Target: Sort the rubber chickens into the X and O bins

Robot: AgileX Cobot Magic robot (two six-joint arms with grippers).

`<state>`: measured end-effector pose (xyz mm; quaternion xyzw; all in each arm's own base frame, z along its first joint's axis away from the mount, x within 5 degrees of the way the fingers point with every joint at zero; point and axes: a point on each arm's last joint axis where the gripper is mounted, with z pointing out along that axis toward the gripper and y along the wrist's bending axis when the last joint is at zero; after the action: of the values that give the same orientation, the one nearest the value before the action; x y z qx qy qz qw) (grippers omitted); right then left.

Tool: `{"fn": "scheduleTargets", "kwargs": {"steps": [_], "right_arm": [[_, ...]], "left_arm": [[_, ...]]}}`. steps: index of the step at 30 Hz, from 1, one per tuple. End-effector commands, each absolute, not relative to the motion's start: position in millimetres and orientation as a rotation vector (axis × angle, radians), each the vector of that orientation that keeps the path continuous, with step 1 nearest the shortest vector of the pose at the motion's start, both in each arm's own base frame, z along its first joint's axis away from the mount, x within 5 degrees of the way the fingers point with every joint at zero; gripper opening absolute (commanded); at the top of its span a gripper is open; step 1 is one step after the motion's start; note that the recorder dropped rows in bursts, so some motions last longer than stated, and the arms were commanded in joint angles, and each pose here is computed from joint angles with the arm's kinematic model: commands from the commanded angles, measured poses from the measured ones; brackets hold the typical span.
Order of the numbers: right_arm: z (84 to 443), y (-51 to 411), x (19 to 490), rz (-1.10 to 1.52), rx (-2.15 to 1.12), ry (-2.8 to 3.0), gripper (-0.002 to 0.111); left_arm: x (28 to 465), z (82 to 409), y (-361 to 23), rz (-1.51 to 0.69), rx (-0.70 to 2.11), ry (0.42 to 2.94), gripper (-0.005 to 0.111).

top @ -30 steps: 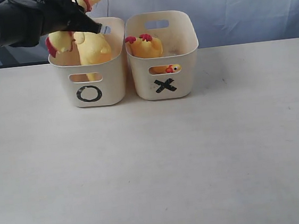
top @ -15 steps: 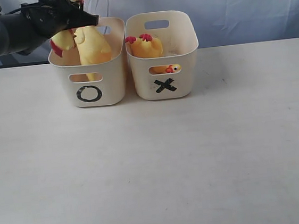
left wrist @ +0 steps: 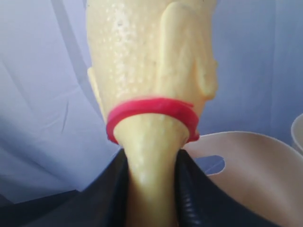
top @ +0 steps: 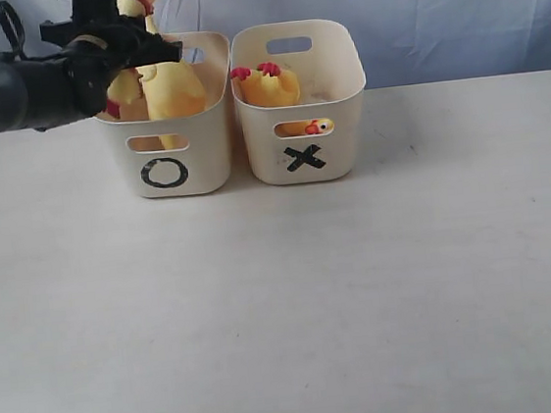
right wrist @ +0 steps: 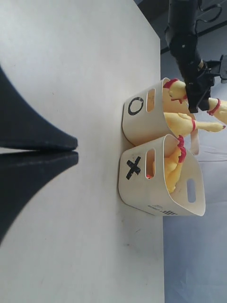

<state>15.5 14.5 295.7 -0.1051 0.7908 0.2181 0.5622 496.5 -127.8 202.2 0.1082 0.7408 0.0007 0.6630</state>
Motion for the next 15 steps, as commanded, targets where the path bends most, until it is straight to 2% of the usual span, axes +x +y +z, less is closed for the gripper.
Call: {"fn": "scheduleTargets", "kwargs": {"steps": [1,15], "right_arm": [[294.6,14.2,15.6,0.506,-0.246,1.857,0.0],[294.8,14.2,15.6,0.506,-0.246,1.855,0.0]], "left_arm": [[490.0,202.0,-132.6,-0.081,0.268,1.496,0.0],[475.2,167.1,-129.6,-0.106,0.267,1.534,0.0]]}}
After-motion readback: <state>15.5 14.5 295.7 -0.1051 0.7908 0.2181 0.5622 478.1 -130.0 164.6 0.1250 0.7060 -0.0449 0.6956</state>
